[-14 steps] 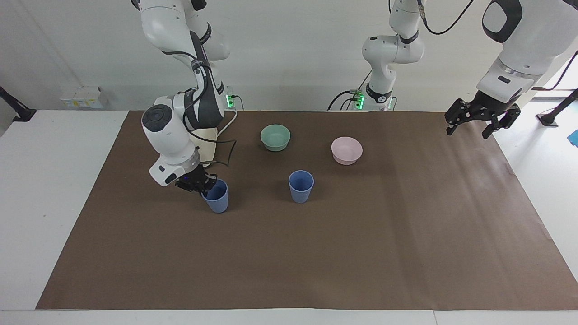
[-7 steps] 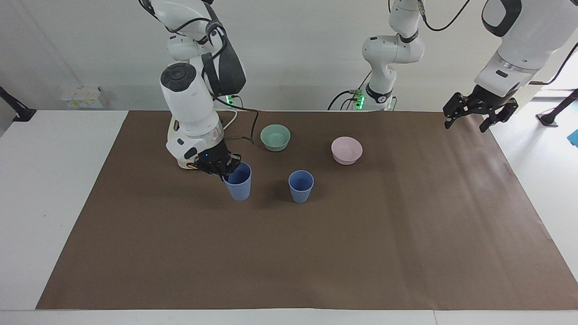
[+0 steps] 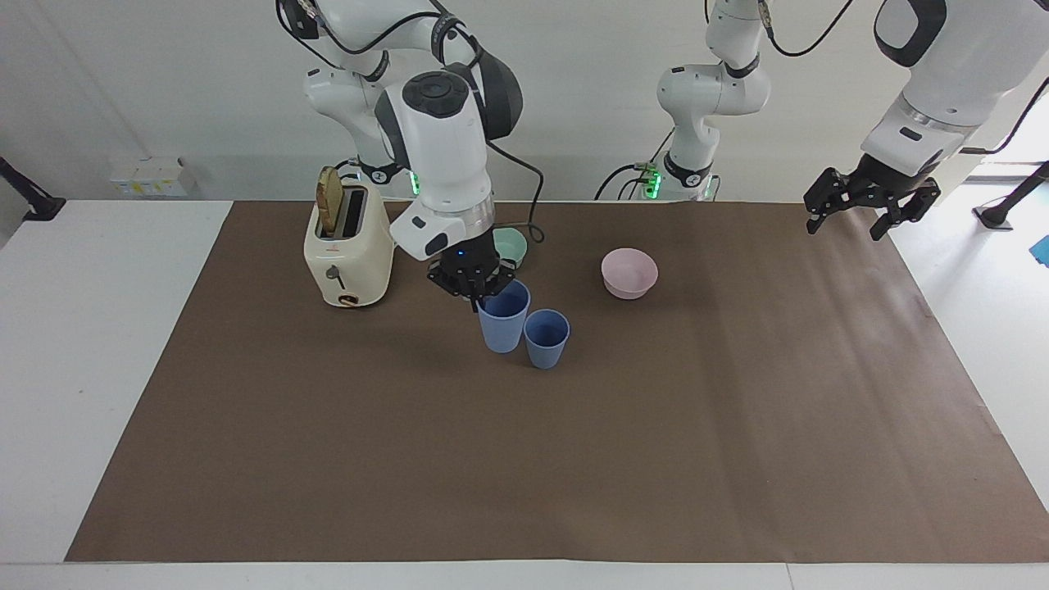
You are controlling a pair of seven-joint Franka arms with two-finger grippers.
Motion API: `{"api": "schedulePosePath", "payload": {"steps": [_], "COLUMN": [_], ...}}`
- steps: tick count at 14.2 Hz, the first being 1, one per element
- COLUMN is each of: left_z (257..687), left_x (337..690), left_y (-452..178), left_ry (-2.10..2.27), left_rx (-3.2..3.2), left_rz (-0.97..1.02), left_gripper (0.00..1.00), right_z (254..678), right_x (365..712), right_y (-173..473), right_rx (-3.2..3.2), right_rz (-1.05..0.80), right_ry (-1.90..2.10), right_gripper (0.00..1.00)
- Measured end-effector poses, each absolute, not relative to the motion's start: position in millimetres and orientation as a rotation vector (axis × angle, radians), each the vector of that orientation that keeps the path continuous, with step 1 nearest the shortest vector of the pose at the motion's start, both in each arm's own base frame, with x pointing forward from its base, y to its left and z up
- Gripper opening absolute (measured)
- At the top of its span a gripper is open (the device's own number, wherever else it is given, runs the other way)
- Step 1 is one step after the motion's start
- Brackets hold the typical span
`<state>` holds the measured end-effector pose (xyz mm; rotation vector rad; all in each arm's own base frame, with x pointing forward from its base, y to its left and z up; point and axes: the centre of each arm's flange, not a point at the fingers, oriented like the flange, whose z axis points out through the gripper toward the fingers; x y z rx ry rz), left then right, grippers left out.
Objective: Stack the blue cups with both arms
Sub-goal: 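Carry the blue cup with the right gripper over the placed cup, then lower the cup into the placed cup and open the right gripper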
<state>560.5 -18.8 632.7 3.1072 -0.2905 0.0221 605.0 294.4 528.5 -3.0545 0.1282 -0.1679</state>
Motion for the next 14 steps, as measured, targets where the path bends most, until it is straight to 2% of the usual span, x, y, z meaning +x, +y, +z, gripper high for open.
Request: {"api": "schedulePosePath", "payload": {"steps": [6, 14], "left_z": [632.7, 632.7], "left_x": [560.5, 560.5], "left_y": [-18.8, -18.8], "left_ry": [-0.291, -0.291], "left_rx": [3.107, 3.107], "left_rz": [0.022, 0.022], "left_gripper": [1.0, 1.0], "right_z": [503.3, 483.5], "right_x": [593.2, 590.5], "right_y": [337.1, 345.8], "right_rx": [-3.053, -3.059], "right_rz": [-0.104, -0.067], "right_ry": [0.152, 0.138], "right_gripper": [0.04, 0.04]}}
